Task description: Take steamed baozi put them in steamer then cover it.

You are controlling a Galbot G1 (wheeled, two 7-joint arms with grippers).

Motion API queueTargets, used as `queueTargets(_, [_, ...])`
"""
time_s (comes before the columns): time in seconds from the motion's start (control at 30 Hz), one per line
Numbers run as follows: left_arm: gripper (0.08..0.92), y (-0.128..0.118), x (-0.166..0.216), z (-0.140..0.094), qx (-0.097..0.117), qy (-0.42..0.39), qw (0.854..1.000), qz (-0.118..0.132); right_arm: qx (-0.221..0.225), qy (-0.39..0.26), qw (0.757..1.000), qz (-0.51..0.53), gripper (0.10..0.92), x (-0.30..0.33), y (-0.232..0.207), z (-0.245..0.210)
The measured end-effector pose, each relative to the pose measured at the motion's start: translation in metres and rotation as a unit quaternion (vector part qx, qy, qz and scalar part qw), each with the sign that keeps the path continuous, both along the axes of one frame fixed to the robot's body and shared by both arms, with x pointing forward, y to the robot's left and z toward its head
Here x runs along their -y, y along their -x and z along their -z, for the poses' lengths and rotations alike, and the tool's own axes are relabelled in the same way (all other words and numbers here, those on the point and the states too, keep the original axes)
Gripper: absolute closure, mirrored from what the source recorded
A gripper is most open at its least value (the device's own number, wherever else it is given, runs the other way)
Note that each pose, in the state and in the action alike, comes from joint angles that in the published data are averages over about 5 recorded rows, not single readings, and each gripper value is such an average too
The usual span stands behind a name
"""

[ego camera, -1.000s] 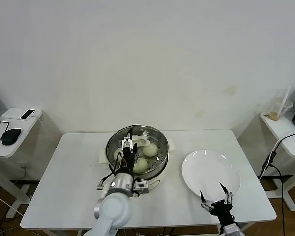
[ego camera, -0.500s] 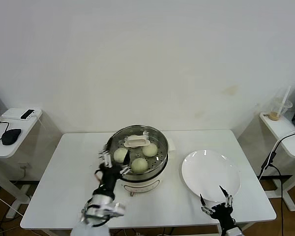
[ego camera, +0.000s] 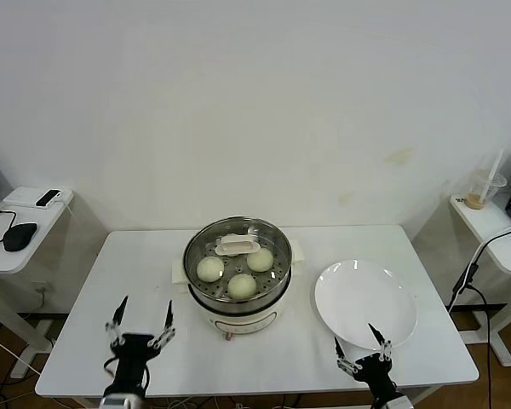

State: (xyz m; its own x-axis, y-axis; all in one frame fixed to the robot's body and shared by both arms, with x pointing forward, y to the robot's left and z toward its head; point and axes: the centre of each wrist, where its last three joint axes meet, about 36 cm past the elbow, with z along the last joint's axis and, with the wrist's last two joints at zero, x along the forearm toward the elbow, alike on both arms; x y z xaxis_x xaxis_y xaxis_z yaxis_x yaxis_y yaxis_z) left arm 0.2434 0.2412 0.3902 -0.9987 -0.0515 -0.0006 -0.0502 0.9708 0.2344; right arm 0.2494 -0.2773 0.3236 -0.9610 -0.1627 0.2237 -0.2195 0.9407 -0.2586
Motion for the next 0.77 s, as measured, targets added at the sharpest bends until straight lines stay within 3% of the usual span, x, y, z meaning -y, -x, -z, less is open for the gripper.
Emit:
queueTargets(0.17, [0.177, 0.019, -0.012, 0.015, -0.023, 0.042, 0.999, -0.021, -0.007, -0.019, 1.0, -0.009, 0.2, -0.008, 0.0, -0.003])
queueTargets(0.4, [0.177, 0.041, -0.019, 0.027, -0.05, 0.067, 0.996, -0.03, -0.013, -0.04, 0.999, -0.02, 0.2, -0.015, 0.0, -0.005])
queueTargets(0.77, [0.177, 0.056, -0.025, 0.034, -0.067, 0.082, 0.994, -0.037, -0.024, -0.068, 0.997, -0.022, 0.2, -0.022, 0.005, -0.013])
